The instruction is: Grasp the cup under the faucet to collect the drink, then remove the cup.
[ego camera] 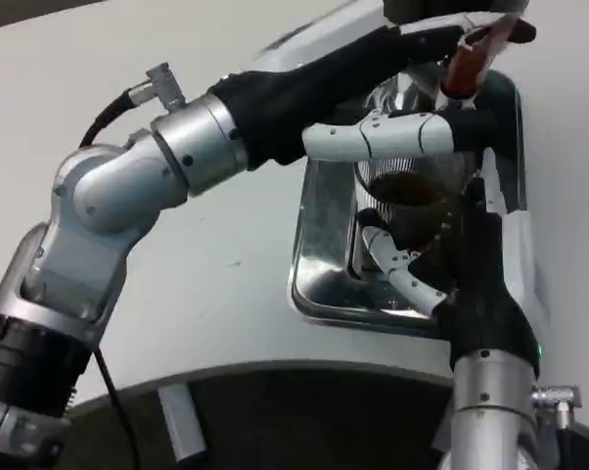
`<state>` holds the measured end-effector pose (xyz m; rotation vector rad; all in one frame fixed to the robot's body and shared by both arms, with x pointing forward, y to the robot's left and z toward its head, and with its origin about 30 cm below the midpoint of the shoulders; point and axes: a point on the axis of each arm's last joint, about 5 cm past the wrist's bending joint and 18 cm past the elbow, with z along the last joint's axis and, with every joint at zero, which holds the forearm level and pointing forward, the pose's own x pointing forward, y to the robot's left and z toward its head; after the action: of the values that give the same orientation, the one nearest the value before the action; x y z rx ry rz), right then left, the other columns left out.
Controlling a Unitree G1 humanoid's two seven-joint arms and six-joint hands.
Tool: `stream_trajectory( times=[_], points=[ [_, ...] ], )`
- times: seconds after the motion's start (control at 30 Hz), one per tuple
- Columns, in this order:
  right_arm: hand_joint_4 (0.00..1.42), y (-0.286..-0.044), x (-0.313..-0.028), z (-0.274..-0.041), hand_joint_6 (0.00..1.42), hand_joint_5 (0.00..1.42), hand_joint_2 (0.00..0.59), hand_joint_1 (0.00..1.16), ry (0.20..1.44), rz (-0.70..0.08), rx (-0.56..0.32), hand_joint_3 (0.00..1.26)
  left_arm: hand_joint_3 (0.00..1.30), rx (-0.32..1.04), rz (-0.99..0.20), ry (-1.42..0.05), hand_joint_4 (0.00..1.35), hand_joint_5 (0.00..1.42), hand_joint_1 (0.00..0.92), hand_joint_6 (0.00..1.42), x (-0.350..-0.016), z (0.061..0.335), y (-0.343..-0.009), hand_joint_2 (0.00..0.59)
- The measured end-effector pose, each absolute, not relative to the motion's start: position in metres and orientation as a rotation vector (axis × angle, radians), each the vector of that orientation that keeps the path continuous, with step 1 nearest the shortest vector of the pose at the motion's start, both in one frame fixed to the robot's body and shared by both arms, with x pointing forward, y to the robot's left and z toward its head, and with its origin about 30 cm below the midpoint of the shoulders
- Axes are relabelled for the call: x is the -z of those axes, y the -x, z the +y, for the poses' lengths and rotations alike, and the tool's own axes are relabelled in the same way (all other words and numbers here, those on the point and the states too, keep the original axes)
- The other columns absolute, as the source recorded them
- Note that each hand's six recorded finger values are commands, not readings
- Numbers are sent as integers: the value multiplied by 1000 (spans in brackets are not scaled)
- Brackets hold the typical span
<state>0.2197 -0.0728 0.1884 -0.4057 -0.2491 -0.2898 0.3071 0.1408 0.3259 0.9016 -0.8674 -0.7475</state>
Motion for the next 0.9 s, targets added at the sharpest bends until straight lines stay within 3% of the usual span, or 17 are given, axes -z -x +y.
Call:
stream_trajectory(
  times=[0.53, 0.9],
  points=[
    [2, -223, -194, -70, 39, 40, 271, 695, 383, -271, 308, 0, 273, 705, -906, -791, 216, 292, 0, 395, -326, 149, -300, 129],
    [91, -225, -194, -68, 104, 128, 265, 683, 354, -283, 307, 68, 287, 688, -918, -758, 235, 314, 0, 414, -325, 155, -292, 140]
  ],
)
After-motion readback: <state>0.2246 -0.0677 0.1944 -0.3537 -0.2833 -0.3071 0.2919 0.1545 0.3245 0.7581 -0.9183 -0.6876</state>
